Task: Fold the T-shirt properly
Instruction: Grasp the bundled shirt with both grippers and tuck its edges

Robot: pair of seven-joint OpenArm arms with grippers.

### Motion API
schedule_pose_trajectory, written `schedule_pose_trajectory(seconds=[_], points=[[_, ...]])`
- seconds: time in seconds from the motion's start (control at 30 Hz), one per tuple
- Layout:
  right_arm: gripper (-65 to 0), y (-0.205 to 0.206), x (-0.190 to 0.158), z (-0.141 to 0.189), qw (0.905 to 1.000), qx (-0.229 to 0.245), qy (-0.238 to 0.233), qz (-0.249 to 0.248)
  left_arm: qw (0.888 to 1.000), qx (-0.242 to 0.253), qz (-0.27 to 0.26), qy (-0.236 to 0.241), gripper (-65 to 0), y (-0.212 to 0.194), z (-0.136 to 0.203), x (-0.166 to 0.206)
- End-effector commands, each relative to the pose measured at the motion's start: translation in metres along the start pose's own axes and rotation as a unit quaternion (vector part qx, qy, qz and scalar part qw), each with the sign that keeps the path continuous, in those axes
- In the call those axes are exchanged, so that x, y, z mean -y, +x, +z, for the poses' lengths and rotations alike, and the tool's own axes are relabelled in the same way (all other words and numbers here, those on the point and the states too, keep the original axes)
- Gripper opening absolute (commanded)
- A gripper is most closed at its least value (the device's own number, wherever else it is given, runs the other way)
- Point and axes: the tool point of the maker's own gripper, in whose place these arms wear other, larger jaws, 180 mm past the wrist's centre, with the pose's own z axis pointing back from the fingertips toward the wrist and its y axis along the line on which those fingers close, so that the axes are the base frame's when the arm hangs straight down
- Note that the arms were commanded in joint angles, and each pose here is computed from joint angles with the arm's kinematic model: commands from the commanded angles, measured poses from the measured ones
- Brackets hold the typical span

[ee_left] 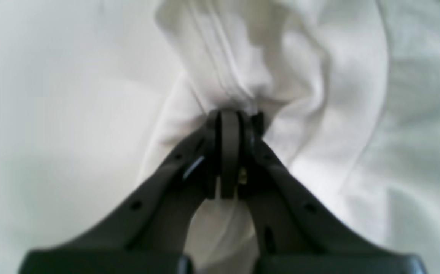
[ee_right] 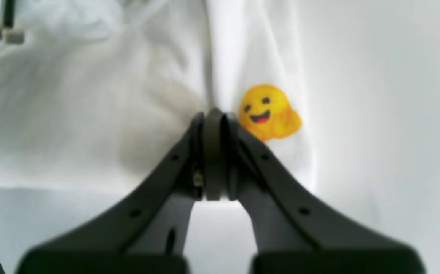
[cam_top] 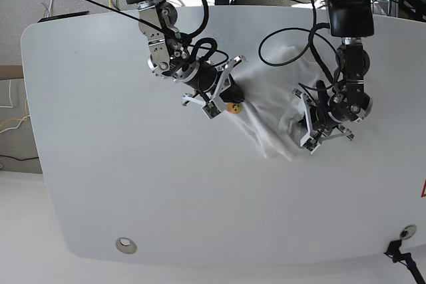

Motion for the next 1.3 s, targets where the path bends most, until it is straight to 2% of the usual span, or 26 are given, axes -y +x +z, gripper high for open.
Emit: schedule_pose_trajectory(seconds=[0.0,0.1,0.23,0.3,0.37,0.6,0.77,1.0,1.13,1.27], points=[[-64.0,0.023,0.005,0.014,0.9993,0.033,-0.012,0.011,1.000,-0.019,-0.017,-0.010,-65.0,-0.002,-0.006,0.006],[-64.0,0.019,-0.002,0.025,0.9992,0.036,-0.014,0.010,0.999,0.018,-0.025,-0.029,-65.0,0.027,-0.014,0.022],[-63.9,0.031,0.002,0.031,0.9982,0.053,-0.023,0.015,0.998,0.047,-0.038,-0.011,-65.0,0.053,-0.004,0.012],[-63.7,0.052,0.005,0.033,0.9965,0.073,-0.026,0.031,0.996,0.068,-0.050,0.004,-65.0,0.067,0.007,0.007],[-63.7,0.064,0.009,0.032,0.9959,0.075,-0.029,0.043,0.994,0.091,-0.062,0.025,-65.0,0.081,0.022,-0.002],[-63.7,0.108,0.017,0.017,0.9933,0.082,-0.027,0.077,0.981,0.127,-0.117,0.090,-65.0,0.088,0.074,-0.018],[-63.7,0.118,0.007,-0.012,0.9953,0.078,-0.003,0.058,0.978,0.128,-0.139,0.085,-65.0,0.061,0.094,0.017],[-63.7,0.104,0.004,-0.036,0.9975,0.066,0.013,0.023,0.988,0.080,-0.125,0.034,-65.0,0.005,0.086,0.063],[-63.7,0.081,0.009,-0.044,0.9986,0.052,0.014,0.001,0.994,0.038,-0.106,0.008,-65.0,-0.026,0.066,0.068],[-63.9,0.050,0.017,-0.037,0.9994,0.032,0.005,-0.009,0.996,0.021,-0.090,0.009,-65.0,-0.024,0.043,0.045]])
